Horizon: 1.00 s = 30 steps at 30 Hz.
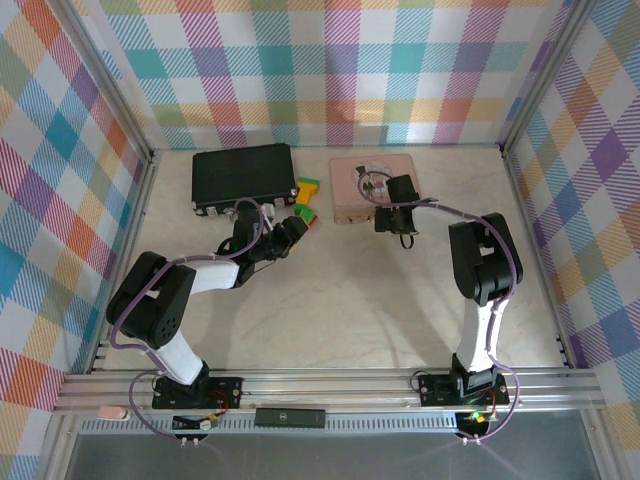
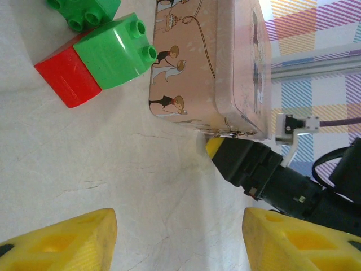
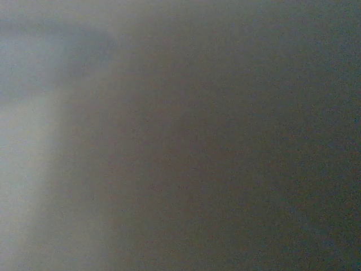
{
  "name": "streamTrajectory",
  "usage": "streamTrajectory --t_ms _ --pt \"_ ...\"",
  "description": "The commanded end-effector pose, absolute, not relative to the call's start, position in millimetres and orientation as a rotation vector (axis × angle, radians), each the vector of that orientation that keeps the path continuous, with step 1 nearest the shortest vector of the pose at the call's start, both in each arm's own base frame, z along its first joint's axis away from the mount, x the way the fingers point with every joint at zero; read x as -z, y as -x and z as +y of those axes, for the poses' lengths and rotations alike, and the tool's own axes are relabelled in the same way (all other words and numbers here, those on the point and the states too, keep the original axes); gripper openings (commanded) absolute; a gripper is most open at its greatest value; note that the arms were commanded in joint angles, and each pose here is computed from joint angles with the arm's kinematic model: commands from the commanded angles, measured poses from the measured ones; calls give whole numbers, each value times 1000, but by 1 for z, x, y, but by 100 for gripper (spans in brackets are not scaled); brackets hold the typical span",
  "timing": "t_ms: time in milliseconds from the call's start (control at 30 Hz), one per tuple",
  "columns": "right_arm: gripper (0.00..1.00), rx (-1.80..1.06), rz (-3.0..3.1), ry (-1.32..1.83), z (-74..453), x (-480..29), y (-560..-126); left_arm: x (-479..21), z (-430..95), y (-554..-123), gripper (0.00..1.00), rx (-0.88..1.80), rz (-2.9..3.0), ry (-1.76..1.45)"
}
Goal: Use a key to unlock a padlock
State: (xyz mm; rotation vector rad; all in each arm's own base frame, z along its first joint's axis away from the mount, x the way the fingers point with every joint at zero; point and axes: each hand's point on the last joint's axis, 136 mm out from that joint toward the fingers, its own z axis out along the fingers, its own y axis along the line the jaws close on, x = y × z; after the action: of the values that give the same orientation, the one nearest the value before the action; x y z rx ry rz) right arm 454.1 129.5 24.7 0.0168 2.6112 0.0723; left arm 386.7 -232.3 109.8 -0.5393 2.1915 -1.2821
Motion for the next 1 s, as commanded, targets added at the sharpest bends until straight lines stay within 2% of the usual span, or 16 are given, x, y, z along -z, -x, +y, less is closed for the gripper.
streamTrajectory --t_ms 0,133,400,967 --pt "70 -168 2619 -23 142 -19 -461 -129 -231 -394 60 1284 2151 505" --pt "67 -210 2635 -7 148 -10 -463 -131 -230 -394 60 1275 2149 504" --pt "48 -240 2613 23 153 -14 -464 -139 -228 -394 60 1267 2133 501" --pt "33 -210 2495 155 165 -51 -463 -143 -225 -392 60 1259 2119 503"
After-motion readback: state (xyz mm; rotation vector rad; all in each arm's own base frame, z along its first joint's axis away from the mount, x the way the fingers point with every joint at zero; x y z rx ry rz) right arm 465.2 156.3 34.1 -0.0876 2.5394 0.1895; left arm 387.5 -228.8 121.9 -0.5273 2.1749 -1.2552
